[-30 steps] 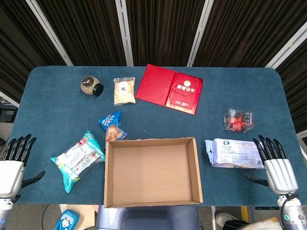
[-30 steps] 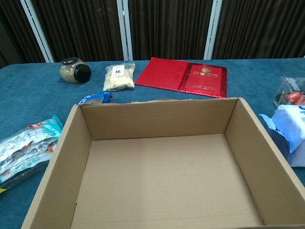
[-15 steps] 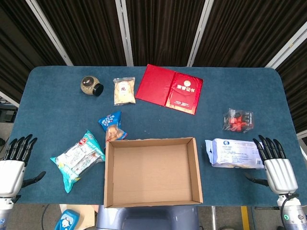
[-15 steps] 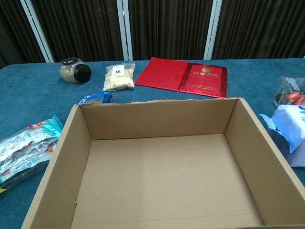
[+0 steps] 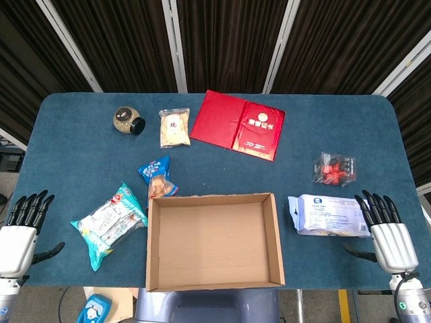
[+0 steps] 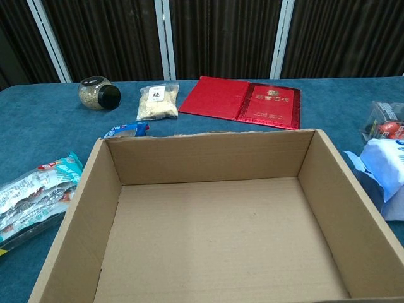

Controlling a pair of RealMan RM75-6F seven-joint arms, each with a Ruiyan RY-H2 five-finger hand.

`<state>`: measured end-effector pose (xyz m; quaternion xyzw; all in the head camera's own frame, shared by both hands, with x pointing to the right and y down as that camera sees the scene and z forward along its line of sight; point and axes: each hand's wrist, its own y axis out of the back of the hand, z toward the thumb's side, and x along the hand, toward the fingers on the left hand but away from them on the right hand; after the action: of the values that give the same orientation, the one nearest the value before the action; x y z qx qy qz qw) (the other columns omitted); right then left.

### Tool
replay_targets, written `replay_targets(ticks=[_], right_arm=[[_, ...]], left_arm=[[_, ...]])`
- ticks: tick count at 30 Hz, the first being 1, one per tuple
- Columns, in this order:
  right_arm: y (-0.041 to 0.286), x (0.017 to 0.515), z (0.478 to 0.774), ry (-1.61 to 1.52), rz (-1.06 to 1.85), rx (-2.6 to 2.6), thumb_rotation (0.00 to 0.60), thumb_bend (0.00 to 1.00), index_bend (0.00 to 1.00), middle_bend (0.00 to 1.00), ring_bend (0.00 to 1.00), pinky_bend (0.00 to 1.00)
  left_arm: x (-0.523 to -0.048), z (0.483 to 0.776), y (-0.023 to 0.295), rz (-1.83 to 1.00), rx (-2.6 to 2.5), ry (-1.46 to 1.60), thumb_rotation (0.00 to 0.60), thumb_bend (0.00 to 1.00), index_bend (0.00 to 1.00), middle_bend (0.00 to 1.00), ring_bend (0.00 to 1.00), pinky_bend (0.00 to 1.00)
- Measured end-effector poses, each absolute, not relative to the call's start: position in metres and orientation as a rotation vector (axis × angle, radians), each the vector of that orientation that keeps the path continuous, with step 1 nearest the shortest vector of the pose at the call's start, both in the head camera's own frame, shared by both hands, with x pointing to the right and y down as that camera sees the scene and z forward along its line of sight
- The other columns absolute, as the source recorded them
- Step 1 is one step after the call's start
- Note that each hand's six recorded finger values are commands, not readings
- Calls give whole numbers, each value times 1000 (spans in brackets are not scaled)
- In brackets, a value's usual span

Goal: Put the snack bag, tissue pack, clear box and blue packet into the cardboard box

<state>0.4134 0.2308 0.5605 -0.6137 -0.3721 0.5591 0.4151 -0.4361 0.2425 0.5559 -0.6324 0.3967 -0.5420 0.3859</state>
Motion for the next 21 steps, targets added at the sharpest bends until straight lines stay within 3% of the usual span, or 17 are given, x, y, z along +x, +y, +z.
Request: replay_targets(ticks=[8,21], right_arm=[[230,415,560,-943,1410,-1539,600,4,0,0,0,0],[228,417,558,-960,1407,-1527,600,4,0,0,0,0]], left_arm=[[-437,575,243,-1527,-1674,840,600,38,0,0,0,0],[-410,627,212,-1639,-1711,430,600,36,0,0,0,0]])
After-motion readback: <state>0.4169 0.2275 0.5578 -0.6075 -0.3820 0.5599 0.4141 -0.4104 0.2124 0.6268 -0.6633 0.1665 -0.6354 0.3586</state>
